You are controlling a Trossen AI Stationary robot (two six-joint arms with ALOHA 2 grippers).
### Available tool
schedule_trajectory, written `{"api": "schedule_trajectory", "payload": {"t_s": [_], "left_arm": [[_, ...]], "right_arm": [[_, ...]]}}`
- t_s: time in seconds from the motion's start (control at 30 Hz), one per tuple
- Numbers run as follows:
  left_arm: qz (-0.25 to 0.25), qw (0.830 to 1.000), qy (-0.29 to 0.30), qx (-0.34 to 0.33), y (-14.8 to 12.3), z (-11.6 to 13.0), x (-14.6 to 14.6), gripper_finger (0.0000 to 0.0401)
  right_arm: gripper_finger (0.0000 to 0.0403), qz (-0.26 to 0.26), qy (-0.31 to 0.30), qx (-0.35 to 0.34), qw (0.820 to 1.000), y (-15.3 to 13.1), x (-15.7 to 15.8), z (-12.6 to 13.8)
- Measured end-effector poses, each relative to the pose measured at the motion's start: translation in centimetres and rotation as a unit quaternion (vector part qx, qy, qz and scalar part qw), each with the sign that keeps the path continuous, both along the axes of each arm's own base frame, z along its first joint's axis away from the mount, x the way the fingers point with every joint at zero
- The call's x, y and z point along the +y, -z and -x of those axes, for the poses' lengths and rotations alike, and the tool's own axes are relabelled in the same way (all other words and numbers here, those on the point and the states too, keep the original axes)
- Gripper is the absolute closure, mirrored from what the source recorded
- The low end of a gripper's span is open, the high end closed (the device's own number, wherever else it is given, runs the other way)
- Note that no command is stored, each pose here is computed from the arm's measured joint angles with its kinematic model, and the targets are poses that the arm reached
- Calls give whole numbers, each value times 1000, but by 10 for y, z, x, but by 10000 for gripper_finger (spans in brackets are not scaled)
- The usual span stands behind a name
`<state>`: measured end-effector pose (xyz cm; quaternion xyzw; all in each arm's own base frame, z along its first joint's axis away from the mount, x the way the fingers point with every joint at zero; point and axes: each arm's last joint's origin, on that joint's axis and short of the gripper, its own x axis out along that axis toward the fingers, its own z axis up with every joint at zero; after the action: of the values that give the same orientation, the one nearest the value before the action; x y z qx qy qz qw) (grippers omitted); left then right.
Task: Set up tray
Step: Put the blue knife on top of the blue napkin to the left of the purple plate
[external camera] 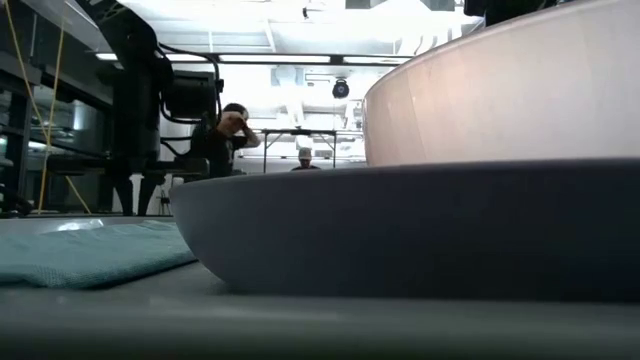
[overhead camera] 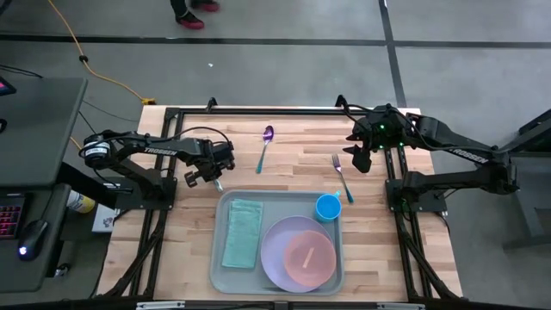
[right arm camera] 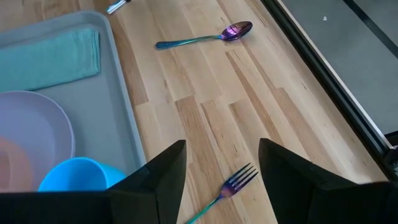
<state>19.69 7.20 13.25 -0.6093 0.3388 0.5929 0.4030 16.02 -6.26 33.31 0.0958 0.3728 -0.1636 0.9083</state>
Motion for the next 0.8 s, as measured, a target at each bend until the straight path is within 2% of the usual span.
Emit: {"api": "schedule_trajectory", "payload": {"t_s": [0.2,0.4,0.57,0.8], "left_arm": [[-16,999,45,1,-3,2,0,377],[-88,992,93,8,-16,7,3,377],[-98,983,154,-34,-32,10,0,377],[-101,957,250,-108,-55,12,-21,377]], "right_arm": [[224,0,0,1,1000,0,0,0],[224,0,0,1,1000,0,0,0],[224,3,-3,1,1000,0,0,0],[224,7,-5,2,1000,0,0,0]]}}
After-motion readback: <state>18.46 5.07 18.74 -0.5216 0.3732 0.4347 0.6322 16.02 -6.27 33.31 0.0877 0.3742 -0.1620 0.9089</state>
